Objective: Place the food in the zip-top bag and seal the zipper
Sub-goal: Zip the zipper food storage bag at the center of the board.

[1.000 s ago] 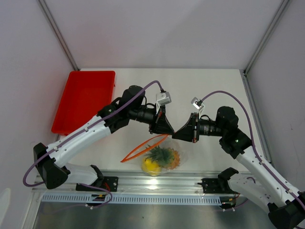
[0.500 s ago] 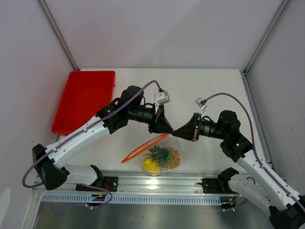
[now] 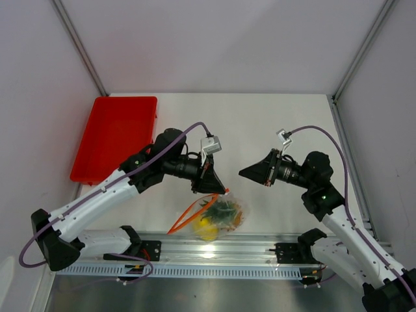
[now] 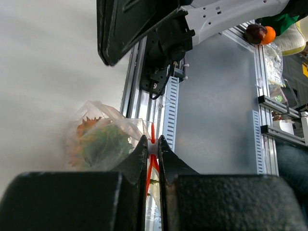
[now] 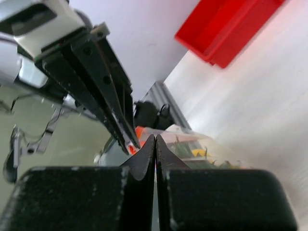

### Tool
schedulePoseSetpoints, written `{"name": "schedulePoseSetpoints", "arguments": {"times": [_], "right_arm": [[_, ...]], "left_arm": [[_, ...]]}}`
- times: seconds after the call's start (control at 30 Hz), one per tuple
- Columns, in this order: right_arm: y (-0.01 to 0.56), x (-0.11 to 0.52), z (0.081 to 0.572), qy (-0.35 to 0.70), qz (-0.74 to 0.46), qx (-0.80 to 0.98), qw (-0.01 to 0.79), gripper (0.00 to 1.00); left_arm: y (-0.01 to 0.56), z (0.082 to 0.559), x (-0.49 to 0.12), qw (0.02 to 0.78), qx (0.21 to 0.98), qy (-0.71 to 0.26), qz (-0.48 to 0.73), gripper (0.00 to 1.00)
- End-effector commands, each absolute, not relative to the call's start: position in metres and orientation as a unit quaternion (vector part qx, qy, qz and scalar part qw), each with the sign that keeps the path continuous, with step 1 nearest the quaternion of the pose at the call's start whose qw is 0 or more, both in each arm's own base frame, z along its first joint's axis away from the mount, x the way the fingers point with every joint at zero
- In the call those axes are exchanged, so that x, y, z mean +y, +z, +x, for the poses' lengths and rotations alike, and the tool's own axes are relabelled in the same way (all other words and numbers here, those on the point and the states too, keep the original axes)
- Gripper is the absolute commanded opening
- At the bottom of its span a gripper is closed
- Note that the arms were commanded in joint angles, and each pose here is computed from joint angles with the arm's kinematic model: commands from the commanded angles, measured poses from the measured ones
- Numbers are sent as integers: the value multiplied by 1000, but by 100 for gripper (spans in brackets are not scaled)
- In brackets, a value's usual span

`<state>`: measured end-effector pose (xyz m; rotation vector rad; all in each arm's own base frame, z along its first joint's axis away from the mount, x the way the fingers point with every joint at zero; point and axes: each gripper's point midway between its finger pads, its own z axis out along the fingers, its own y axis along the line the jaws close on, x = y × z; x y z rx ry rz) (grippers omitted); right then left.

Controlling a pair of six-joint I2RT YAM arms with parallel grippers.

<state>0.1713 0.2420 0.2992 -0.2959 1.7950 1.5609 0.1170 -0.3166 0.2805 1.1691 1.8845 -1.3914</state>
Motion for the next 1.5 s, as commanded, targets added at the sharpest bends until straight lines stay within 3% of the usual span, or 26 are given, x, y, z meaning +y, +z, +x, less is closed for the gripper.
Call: {"name": "schedulePoseSetpoints", "arguments": {"times": [0.0, 0.03, 0.1, 0.13, 0.23, 0.33, 0.47, 0.53, 0.6, 0.8, 1.1, 1.27, 1.47], "right_arm": [[323, 252, 149, 630, -223, 648, 365, 0], [321, 252, 147, 606, -247, 656, 377, 1], [319, 250, 145, 588, -265, 659, 387, 13], [312, 248, 140, 584, -270, 671, 369, 25], [309, 249, 133, 584, -301, 662, 360, 46], [304, 251, 126, 593, -324, 649, 349, 56], [297, 258, 122, 598, -344, 641, 337, 55], [297, 262, 120, 604, -354, 632, 333, 32], [301, 267, 116, 612, -369, 614, 333, 23], [300, 274, 111, 613, -395, 601, 328, 37], [290, 275, 125, 574, -393, 625, 354, 41], [290, 274, 128, 562, -396, 628, 365, 57], [294, 278, 118, 583, -419, 599, 356, 57]], "left_arm": [[292, 111, -313, 264, 686, -521, 433, 0], [299, 111, -315, 270, 681, -525, 434, 1], [303, 113, -317, 274, 678, -527, 433, 0], [310, 113, -319, 279, 672, -530, 435, 1], [314, 116, -323, 278, 668, -534, 438, 0], [316, 118, -327, 275, 666, -536, 439, 1], [319, 118, -329, 275, 663, -539, 440, 1], [320, 118, -328, 277, 663, -540, 439, 1], [320, 118, -328, 276, 664, -539, 439, 1], [320, 118, -329, 274, 664, -539, 440, 1], [320, 117, -329, 271, 663, -540, 441, 0], [320, 114, -327, 268, 659, -544, 446, 1], [321, 111, -328, 265, 652, -550, 449, 1]]}}
